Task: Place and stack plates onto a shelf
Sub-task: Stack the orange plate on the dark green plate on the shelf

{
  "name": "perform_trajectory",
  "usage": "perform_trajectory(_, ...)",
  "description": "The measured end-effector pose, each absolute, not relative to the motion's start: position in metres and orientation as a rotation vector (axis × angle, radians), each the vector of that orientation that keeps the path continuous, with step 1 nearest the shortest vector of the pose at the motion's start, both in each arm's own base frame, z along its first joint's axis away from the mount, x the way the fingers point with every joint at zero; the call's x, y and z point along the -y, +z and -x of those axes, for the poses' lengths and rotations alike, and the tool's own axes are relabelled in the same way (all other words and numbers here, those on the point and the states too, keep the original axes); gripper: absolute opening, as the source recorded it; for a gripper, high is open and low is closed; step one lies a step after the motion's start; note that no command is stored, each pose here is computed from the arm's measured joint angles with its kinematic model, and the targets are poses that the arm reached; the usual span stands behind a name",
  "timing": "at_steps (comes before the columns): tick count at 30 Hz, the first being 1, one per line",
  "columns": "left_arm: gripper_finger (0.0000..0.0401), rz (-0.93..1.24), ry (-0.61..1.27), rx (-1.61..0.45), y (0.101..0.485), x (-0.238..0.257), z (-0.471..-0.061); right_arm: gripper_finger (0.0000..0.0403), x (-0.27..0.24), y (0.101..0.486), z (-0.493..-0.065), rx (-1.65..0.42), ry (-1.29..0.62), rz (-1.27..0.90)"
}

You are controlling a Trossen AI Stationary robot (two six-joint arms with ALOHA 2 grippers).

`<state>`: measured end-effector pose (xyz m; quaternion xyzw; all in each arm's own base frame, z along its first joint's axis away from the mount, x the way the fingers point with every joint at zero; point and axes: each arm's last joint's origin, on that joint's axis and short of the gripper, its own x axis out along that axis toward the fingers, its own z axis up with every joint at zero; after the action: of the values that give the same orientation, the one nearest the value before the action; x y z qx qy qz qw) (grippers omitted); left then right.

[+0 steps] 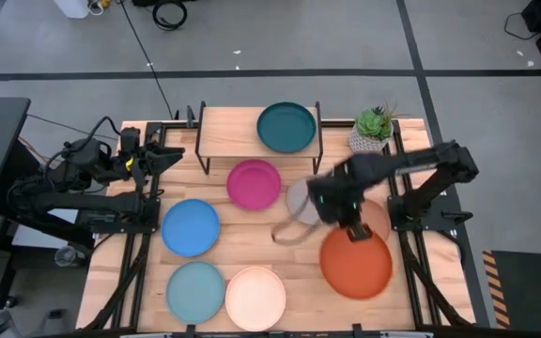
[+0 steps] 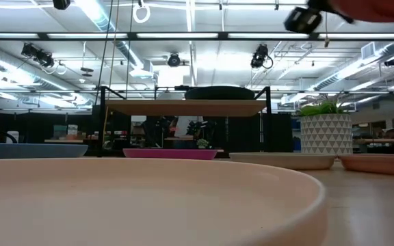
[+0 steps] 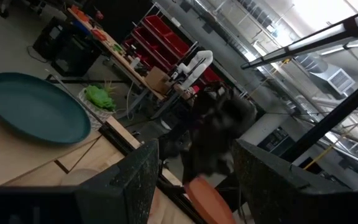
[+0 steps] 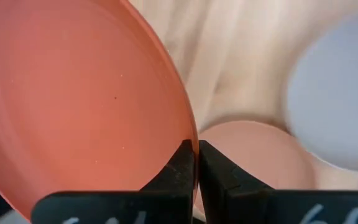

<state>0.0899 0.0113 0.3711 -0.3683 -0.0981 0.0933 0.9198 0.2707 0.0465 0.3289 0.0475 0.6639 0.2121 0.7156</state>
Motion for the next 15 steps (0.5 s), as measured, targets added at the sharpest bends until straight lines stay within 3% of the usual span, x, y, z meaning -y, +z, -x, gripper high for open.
perform_trajectory(8, 0.0215, 0.758, 0.189, 0.208, 0.372, -0.011, -0.090, 0.0013, 0.033, 0.378, -0.287, -1.327, 0.205, -0.315)
perform_trajectory(15, 0.0215, 0.758, 0.190, 0.206, 0.372, -0.011, -0.090, 0.0013, 0.121, 0.382, -0.286, -1.231, -0.228, -0.610)
